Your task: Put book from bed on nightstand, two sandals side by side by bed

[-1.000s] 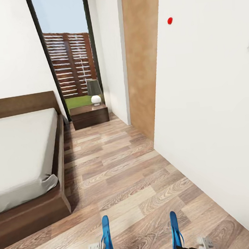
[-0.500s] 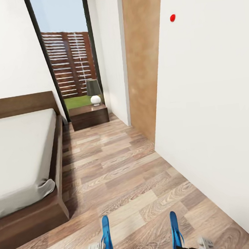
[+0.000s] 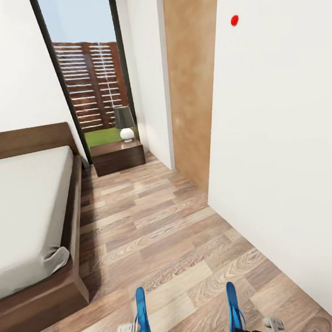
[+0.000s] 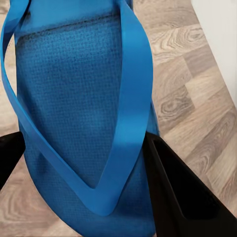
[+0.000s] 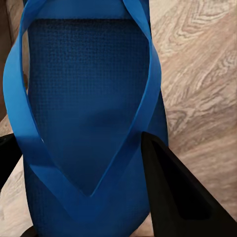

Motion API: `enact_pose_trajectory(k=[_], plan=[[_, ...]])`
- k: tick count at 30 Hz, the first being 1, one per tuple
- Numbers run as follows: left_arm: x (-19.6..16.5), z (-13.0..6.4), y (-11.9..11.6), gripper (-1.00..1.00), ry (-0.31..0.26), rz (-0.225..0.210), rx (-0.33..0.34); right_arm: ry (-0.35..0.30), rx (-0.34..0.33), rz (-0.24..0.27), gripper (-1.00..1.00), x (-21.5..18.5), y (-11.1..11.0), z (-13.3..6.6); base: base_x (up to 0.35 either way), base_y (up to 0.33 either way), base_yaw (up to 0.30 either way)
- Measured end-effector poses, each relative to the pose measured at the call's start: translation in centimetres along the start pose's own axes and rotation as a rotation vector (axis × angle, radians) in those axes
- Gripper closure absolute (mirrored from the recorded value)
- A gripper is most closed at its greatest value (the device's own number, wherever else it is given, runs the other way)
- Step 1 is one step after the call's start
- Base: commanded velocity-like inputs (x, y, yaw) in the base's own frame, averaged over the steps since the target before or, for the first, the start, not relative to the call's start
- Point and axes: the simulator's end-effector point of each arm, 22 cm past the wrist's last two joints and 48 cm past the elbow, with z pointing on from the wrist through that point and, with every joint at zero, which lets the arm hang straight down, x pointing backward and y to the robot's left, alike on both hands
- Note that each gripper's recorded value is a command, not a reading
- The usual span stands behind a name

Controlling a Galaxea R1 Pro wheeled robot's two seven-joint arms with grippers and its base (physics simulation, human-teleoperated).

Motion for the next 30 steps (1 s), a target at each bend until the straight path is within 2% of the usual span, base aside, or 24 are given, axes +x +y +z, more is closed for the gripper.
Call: enact_pose_trajectory(k=[30], plan=[[0.12, -0.03, 0.05, 1.00, 0.002, -0.001, -0.001, 0.015, -0.007, 0.002, 1.00, 0.77, 0.46, 0.30, 0.318, -0.022, 0.000]])
